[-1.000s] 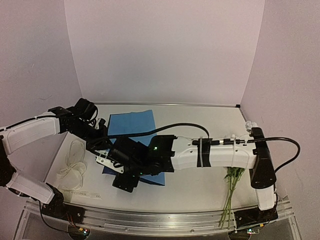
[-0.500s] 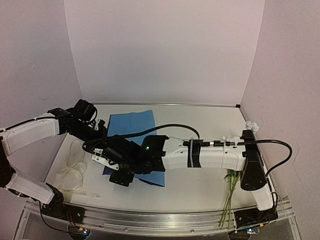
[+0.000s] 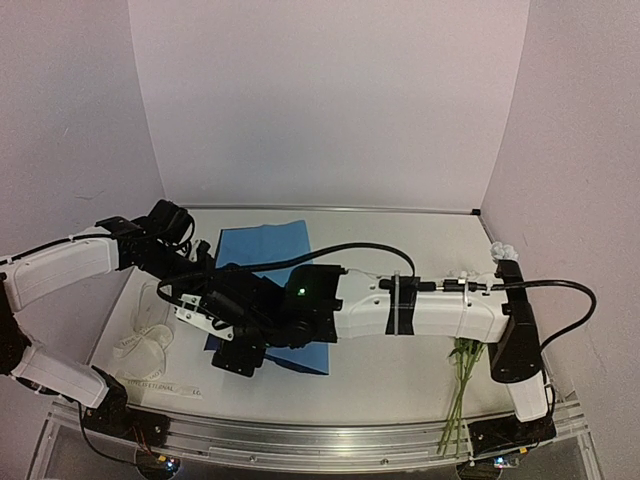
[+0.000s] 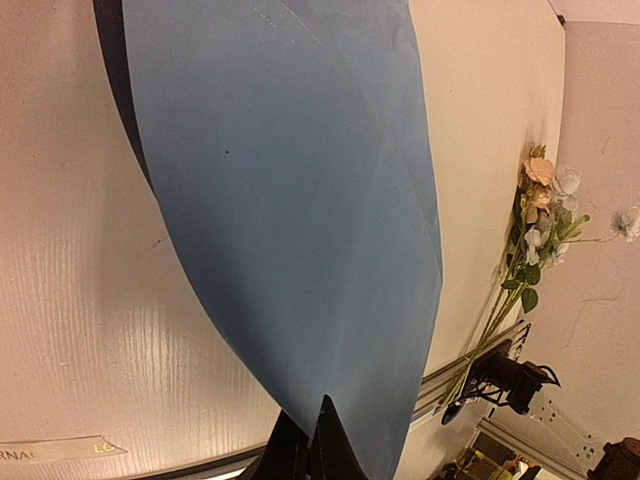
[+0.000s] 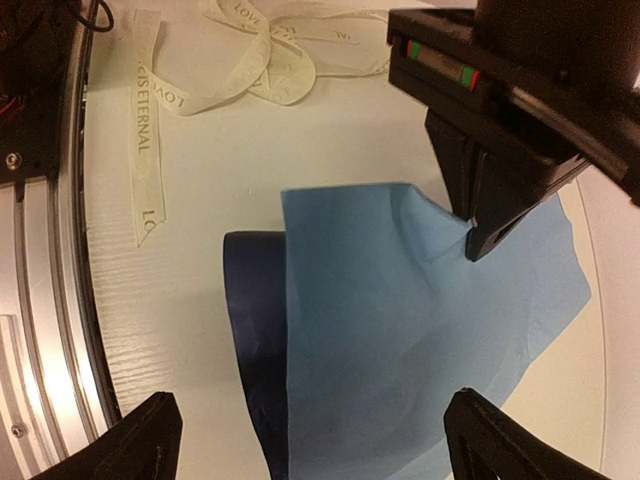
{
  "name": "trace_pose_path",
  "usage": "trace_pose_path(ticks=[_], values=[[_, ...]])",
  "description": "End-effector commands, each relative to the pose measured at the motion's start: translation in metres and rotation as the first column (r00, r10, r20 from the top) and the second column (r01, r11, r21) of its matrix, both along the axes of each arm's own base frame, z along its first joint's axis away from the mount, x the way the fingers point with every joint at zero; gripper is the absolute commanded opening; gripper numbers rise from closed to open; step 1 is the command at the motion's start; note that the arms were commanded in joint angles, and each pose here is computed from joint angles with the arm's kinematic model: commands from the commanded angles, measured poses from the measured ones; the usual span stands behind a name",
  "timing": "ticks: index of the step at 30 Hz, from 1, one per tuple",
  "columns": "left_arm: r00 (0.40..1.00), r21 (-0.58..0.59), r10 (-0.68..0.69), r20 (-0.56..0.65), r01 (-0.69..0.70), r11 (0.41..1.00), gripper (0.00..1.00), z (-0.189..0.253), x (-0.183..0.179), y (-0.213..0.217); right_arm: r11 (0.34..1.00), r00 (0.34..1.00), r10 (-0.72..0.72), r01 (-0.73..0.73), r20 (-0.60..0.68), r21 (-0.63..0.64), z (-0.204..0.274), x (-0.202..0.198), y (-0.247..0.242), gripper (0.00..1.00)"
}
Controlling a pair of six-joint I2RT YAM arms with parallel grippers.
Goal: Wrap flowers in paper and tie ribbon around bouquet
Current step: Pass from the left arm to the right
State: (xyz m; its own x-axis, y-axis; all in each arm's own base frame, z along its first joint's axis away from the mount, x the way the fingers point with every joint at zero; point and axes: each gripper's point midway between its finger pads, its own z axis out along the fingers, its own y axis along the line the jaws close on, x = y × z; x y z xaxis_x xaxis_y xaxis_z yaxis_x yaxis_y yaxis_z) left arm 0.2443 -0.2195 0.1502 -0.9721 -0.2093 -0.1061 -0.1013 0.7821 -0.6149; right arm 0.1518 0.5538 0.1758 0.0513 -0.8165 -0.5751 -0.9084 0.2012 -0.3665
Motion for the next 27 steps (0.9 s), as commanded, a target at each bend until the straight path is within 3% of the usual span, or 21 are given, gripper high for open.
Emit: trace_pose_path(ticks=[1, 6, 16, 19, 23, 27], values=[[1.000, -0.023, -0.004, 0.026, 0.004, 1.000, 0.00, 0.007, 0.001, -0.003, 0.998, 0.996, -0.029, 0.024, 0.081, 0.059, 0.029, 0.013, 0.014, 0.88], [1.000, -0.029, -0.004, 0.028, 0.004, 1.000, 0.00, 0.008, 0.001, -0.003, 0.999, 0.991, -0.034, 0.028, 0.132, 0.043, 0.028, 0.022, 0.022, 0.82], [1.000, -0.030, -0.007, 0.027, 0.008, 1.000, 0.00, 0.011, -0.002, -0.003, 1.000, 0.994, -0.012, 0.010, 0.106, 0.021, 0.014, 0.019, 0.027, 0.89], [1.000, -0.029, -0.005, 0.027, 0.006, 1.000, 0.00, 0.011, -0.002, -0.002, 1.000, 0.991, -0.019, 0.017, 0.129, 0.015, 0.012, 0.023, 0.031, 0.87], [1.000, -0.029, -0.004, 0.024, 0.005, 1.000, 0.00, 0.011, -0.004, -0.001, 0.999, 0.987, -0.045, 0.044, 0.152, 0.009, 0.009, 0.034, 0.032, 0.75], [1.000, -0.027, -0.001, 0.020, 0.001, 1.000, 0.00, 0.008, -0.007, 0.001, 0.997, 0.986, -0.079, 0.076, 0.147, 0.028, 0.015, 0.041, 0.028, 0.48]])
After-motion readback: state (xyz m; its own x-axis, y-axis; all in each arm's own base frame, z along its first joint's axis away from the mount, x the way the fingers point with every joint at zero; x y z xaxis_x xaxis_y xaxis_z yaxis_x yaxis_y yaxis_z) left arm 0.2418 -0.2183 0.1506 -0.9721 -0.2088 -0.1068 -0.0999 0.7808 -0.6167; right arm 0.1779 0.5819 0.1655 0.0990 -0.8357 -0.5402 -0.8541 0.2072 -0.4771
